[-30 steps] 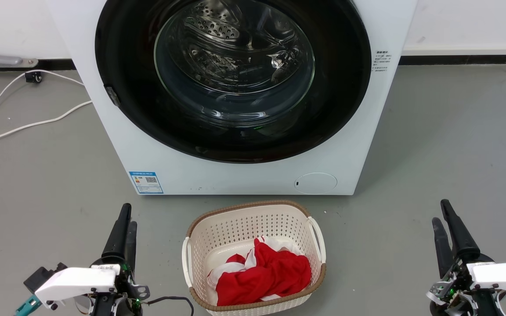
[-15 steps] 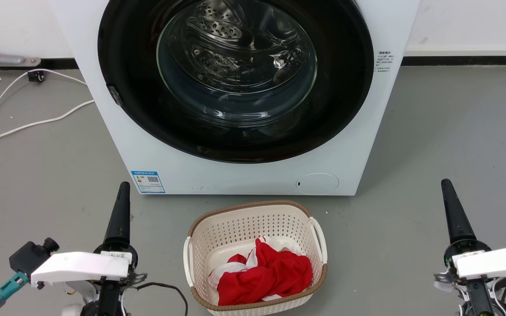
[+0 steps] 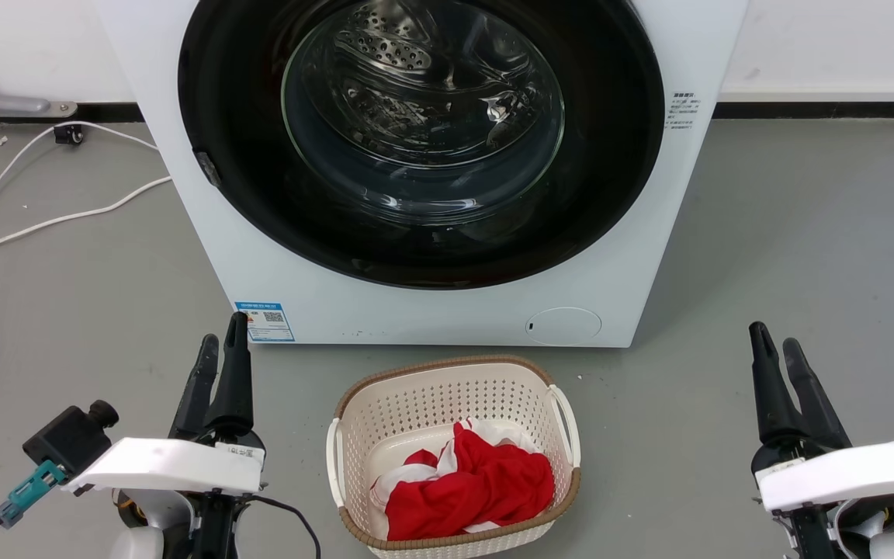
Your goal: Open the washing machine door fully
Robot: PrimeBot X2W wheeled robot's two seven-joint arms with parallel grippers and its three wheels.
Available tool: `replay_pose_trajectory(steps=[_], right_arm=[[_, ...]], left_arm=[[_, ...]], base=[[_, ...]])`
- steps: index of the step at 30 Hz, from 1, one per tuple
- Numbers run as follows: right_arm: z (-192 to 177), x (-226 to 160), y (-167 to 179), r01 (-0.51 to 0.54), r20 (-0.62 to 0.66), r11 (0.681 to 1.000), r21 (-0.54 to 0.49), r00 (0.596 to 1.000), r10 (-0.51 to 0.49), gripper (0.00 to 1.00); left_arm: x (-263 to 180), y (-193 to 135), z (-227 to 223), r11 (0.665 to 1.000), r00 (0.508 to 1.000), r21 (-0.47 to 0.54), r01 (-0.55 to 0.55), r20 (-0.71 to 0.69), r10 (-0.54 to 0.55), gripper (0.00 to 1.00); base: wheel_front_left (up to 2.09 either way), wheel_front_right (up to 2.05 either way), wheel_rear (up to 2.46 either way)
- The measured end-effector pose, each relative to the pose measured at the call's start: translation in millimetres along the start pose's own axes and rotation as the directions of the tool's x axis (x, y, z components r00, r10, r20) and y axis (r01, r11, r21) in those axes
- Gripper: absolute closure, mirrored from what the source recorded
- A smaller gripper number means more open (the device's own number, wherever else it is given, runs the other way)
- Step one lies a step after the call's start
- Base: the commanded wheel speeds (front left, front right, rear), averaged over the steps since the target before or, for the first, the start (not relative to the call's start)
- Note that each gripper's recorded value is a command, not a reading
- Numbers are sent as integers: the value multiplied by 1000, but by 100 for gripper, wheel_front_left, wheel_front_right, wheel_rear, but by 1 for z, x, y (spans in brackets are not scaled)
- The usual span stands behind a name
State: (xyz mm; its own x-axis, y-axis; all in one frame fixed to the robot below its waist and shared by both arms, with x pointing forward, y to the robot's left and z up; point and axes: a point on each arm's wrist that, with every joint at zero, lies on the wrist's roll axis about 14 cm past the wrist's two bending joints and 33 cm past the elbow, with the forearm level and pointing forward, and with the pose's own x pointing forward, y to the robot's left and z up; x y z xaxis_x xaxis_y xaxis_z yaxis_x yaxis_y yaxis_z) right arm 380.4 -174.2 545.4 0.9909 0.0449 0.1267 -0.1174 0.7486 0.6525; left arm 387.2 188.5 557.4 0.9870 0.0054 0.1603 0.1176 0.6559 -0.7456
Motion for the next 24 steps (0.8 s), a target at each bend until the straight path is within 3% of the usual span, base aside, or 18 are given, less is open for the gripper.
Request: replay_pose_trajectory(steps=[12, 24], right_arm=[[-3, -5, 0, -8, -8, 981, -194, 1000, 7, 0], [-6, -8, 4, -33, -14, 941, -337, 999, 30, 0]], left_arm=[[-1, -1, -6, 974, 999, 224, 27, -27, -21, 0], [1, -5, -12, 921, 998, 385, 59, -44, -46, 0]], base=[[0, 0, 0], [0, 0, 0]])
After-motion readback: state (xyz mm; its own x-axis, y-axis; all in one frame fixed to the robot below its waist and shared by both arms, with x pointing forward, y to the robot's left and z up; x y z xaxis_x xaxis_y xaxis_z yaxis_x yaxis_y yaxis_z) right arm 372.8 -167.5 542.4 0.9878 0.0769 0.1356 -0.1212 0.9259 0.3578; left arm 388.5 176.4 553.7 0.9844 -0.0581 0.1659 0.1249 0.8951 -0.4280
